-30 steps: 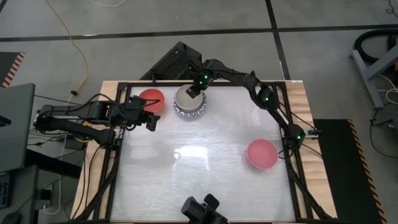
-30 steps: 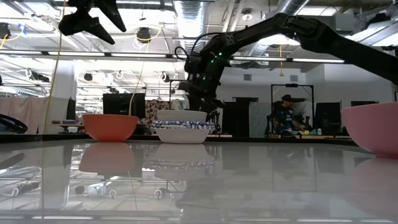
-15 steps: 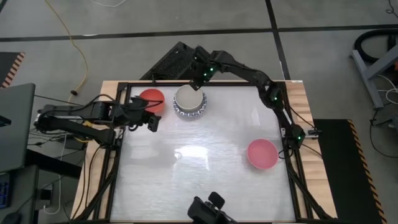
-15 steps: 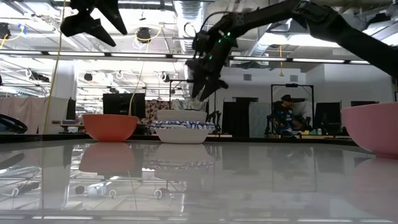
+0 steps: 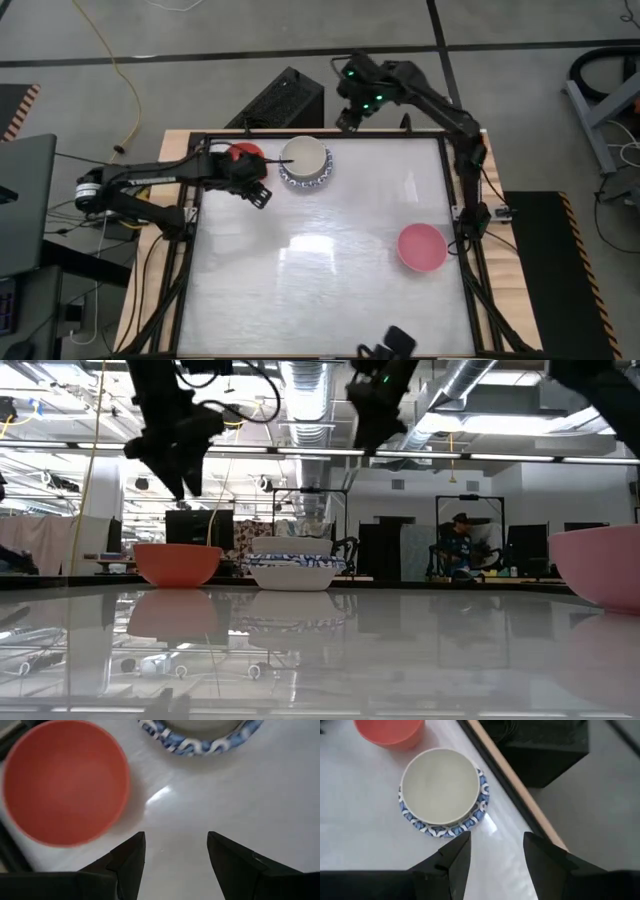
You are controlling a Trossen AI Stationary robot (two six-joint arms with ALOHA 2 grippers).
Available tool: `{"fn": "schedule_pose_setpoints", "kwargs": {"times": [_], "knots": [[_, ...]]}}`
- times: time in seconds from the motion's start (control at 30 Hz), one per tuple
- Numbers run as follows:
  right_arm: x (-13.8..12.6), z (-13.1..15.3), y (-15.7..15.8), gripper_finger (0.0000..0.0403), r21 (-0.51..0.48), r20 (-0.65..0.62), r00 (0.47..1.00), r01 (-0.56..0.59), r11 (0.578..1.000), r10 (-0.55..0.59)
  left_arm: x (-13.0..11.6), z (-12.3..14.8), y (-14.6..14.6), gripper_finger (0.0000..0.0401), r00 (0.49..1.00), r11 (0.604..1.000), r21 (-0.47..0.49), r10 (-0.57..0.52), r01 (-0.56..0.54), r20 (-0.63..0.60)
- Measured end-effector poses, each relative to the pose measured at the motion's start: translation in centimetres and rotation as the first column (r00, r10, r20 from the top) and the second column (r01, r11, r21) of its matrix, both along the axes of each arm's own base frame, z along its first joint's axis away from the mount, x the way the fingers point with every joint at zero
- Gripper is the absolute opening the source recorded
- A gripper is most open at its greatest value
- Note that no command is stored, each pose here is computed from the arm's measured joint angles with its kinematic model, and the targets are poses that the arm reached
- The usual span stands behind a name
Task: Nest bowls inside each other
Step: Stack the orange bowl on the top of the white bowl
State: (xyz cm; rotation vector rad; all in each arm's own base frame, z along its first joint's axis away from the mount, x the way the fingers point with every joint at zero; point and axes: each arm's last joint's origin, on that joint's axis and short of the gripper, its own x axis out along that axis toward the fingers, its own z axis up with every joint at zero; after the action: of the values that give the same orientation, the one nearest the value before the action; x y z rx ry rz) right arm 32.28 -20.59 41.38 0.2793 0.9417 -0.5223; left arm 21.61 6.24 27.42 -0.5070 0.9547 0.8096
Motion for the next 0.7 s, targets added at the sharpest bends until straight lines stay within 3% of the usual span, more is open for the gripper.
{"fn": "schedule_pose_setpoints", "kwargs": {"times": [0.13, 0.33, 0.7], "knots": [[-2.3, 2.6, 1.3, 0.0203, -0.054, 0.037, 0.999, 0.015, 0.998, -0.013, -0.3, -0.7, 1.2, 0.0203, 0.993, 0.999, 0.014, -0.047, 0.048, -0.109], [-4.5, 4.8, 2.5, 0.0203, -0.102, 0.078, 0.996, 0.047, 0.994, -0.039, 0.1, -1.4, 2.1, 0.0203, 0.982, 0.995, 0.019, -0.098, 0.102, -0.160], [-4.5, 4.3, 2.7, 0.0203, -0.075, 0.055, 0.997, 0.054, 0.996, -0.050, 2.0, -4.5, 3.1, 0.0203, 0.935, 0.988, 0.017, -0.141, 0.155, -0.324]]}}
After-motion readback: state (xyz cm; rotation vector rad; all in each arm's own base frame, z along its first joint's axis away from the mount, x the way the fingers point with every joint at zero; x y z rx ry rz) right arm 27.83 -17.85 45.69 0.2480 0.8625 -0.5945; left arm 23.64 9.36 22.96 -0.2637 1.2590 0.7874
